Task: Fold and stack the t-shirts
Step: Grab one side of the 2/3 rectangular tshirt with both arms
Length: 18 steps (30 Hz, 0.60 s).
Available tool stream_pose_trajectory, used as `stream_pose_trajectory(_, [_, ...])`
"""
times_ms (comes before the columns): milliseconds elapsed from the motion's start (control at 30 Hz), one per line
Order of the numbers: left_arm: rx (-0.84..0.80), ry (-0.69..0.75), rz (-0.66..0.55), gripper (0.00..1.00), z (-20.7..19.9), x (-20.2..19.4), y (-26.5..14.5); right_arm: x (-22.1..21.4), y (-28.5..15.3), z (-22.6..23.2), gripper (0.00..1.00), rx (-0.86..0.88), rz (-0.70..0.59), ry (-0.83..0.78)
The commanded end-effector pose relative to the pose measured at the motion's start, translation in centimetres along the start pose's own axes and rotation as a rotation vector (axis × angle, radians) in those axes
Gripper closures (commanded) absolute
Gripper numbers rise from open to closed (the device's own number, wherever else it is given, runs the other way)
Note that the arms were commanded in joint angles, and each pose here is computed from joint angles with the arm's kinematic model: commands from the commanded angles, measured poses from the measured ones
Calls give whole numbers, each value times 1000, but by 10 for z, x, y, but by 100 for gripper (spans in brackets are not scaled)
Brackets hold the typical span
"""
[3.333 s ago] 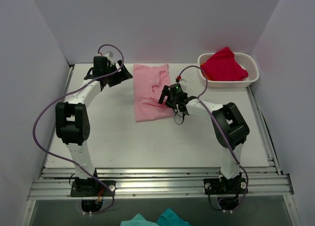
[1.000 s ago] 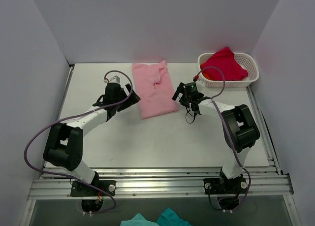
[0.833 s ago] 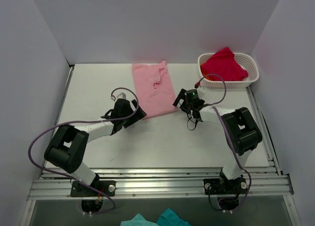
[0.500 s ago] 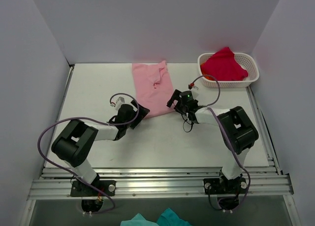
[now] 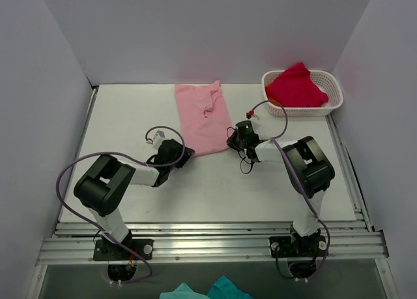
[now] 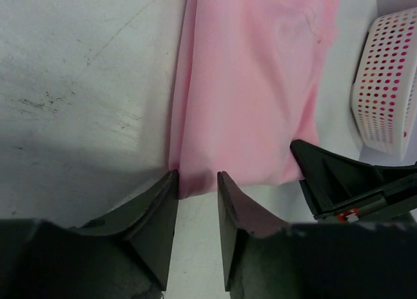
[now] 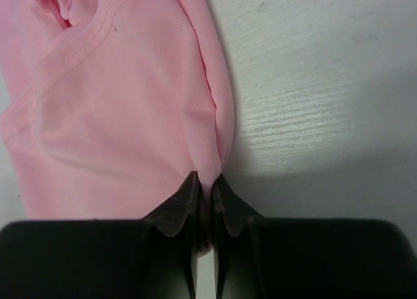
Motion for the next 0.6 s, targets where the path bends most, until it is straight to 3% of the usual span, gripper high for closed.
stream_pose_trajectory(0, [1, 26, -14, 63, -1, 0, 3, -2, 4, -1, 100, -17, 28, -13])
stream_pose_trajectory(67, [5, 33, -17, 71, 0, 1, 4, -3, 3, -2, 100, -20, 27, -13])
stream_pose_trajectory(100, [3, 46, -18, 80, -1, 1, 5, -4, 2, -3, 100, -23, 31, -12])
stream_pose_trajectory(200, [-1, 78, -25, 98, -3, 3, 4, -9, -2, -2, 100, -25, 36, -13])
stream_pose_trajectory(333, [-4, 113, -20, 98, 0, 4, -8, -15, -17, 8, 100, -6, 37, -18])
stream_pose_trajectory(567, [-21, 150, -5, 98, -4, 8, -70, -29, -69, 28, 100, -3, 24, -47])
Point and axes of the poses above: each gripper's point midway between its finger pads, its own y axis out along the fingers, its own z axis along the line the jaws close on, x = y × z, the point moved 9 cm from there along -y, back along the fingers, and after that the axes turned 7 degrees about -y, right-handed, at the moved point
